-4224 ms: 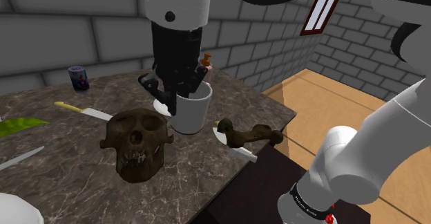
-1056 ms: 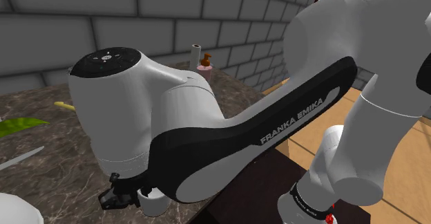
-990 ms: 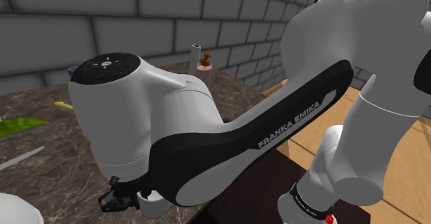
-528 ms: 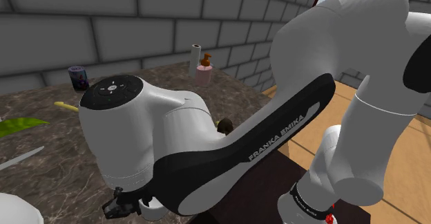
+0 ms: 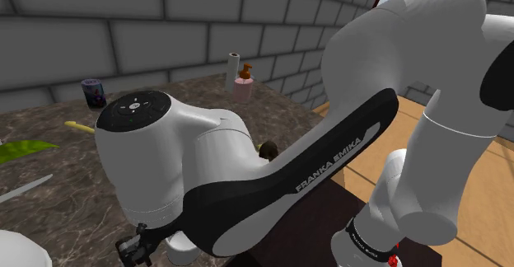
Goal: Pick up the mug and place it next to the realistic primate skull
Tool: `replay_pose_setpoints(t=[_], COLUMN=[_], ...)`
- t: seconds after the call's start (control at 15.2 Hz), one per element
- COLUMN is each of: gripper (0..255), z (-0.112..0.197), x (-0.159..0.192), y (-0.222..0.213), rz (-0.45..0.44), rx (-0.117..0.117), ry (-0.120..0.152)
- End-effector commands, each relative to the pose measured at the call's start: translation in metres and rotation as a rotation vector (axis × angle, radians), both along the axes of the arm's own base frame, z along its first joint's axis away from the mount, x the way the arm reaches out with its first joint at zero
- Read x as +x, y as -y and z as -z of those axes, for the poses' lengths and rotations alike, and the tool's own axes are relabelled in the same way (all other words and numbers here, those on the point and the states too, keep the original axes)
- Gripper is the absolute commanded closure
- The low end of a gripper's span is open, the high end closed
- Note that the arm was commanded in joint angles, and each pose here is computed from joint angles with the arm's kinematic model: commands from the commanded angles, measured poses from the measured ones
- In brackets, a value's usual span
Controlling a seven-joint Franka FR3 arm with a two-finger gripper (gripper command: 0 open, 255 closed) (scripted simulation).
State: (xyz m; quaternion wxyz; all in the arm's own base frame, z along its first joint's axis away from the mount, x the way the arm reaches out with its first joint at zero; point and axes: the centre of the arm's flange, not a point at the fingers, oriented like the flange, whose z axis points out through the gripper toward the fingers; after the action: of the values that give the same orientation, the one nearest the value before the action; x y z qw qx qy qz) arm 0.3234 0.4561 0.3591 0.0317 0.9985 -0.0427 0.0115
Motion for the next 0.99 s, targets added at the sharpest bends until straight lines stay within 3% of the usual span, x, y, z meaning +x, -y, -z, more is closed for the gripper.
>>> replay_pose_setpoints(t=[0.0,0.13,0.4,0.92], gripper=[0,0,0,0], z=[0.0,0.0,-0.05,-0.05], x=[0.0,0.0,-0.001,-0.001], y=[0.0,0.0,-0.003,-0.003], rz=[0.0,0.0,0.0,0.0], rx=[0.0,0.0,0.0,0.0], ry=[0.0,0.0,0.0,0.0])
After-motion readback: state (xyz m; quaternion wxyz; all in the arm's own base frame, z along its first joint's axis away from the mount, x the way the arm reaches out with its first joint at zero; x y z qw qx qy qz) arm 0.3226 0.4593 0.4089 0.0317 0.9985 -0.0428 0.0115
